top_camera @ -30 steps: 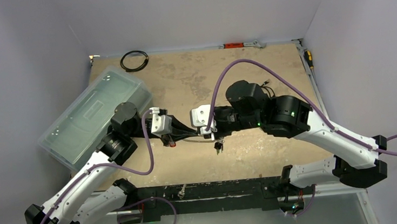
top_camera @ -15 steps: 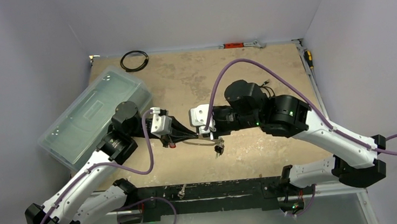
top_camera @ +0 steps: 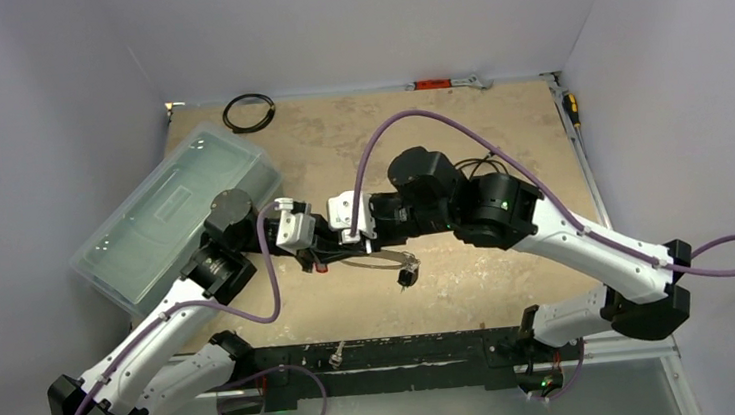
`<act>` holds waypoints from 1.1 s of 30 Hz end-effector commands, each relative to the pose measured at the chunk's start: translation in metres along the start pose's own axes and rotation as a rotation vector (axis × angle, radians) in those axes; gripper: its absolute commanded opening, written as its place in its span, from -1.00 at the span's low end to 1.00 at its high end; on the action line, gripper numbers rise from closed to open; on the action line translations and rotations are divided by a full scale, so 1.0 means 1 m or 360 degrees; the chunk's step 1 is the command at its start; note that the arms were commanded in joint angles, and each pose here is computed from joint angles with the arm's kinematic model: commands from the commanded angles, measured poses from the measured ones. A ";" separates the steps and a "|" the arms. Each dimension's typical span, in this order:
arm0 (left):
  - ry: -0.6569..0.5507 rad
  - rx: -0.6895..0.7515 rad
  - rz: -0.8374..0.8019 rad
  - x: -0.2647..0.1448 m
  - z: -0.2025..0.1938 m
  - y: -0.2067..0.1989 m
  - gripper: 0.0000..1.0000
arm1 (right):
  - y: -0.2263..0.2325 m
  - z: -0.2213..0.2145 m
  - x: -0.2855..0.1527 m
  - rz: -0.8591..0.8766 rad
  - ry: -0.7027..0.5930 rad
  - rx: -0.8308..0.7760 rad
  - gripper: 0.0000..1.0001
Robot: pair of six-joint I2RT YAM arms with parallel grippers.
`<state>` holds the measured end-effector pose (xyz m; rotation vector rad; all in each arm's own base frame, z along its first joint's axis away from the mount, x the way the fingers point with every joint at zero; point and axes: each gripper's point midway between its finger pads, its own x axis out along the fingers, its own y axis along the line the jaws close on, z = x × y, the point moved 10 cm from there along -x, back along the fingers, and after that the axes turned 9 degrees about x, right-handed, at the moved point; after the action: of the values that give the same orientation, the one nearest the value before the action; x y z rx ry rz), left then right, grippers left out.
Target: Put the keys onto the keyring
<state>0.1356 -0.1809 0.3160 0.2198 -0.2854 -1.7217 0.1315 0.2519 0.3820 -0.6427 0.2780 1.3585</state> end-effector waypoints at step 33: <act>-0.0225 -0.0010 0.0449 -0.003 0.013 0.016 -1.00 | -0.014 -0.014 -0.035 0.0120 -0.0301 0.0340 0.10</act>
<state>0.1518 -0.1828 0.3186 0.0583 -0.2961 -1.4593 0.1404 0.2119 0.3922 -0.3432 0.2965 1.3959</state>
